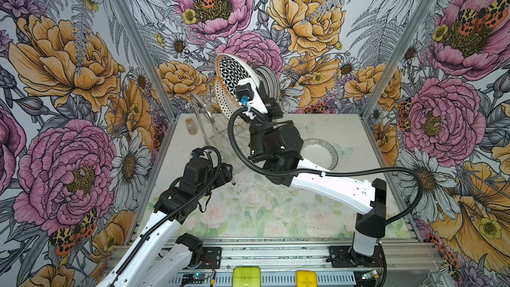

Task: Unload the plates from the dish rack
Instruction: Pick up the plate from the dish rack, then place the plate on the plate.

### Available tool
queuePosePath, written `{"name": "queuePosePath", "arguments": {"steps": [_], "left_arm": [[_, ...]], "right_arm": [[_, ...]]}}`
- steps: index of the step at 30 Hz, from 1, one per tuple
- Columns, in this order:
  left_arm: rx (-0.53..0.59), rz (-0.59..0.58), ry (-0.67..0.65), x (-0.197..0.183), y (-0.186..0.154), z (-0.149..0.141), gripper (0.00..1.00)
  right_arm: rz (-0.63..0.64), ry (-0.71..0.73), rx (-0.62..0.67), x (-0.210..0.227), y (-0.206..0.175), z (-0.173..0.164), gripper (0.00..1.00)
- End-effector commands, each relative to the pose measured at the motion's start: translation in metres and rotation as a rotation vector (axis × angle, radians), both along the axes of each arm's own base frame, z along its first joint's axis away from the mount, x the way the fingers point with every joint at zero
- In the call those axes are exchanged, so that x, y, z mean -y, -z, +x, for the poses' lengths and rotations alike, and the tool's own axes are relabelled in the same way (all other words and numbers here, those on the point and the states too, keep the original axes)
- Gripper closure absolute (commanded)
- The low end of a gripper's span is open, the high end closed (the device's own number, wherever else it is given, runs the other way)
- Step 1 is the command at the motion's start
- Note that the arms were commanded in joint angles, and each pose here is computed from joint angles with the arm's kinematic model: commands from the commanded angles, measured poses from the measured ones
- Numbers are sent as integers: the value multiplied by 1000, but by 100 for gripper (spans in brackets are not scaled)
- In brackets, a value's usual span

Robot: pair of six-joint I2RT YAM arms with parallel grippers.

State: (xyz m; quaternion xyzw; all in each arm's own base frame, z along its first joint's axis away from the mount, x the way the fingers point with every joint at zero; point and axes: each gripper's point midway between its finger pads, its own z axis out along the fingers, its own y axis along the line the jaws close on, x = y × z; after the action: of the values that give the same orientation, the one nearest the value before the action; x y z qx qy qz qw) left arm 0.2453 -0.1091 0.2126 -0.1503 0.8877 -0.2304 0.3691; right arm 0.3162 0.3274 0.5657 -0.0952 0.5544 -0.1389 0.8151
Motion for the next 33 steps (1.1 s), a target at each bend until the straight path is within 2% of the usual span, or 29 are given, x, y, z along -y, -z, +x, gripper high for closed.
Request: {"name": "queuePosePath", "arguments": {"steps": [1, 11, 20, 25, 33], "left_arm": [[88, 4, 28, 13, -25, 11, 16], [133, 12, 111, 55, -38, 22, 16], [167, -10, 206, 104, -45, 29, 16], [188, -42, 266, 132, -46, 31, 17], [232, -136, 408, 164, -47, 22, 17]], "right_arm": [[229, 16, 40, 83, -35, -19, 100], [311, 62, -48, 166, 9, -43, 100], [387, 69, -189, 226, 62, -72, 100], [365, 28, -295, 230, 93, -77, 100], [387, -126, -471, 204, 150, -73, 100]]}}
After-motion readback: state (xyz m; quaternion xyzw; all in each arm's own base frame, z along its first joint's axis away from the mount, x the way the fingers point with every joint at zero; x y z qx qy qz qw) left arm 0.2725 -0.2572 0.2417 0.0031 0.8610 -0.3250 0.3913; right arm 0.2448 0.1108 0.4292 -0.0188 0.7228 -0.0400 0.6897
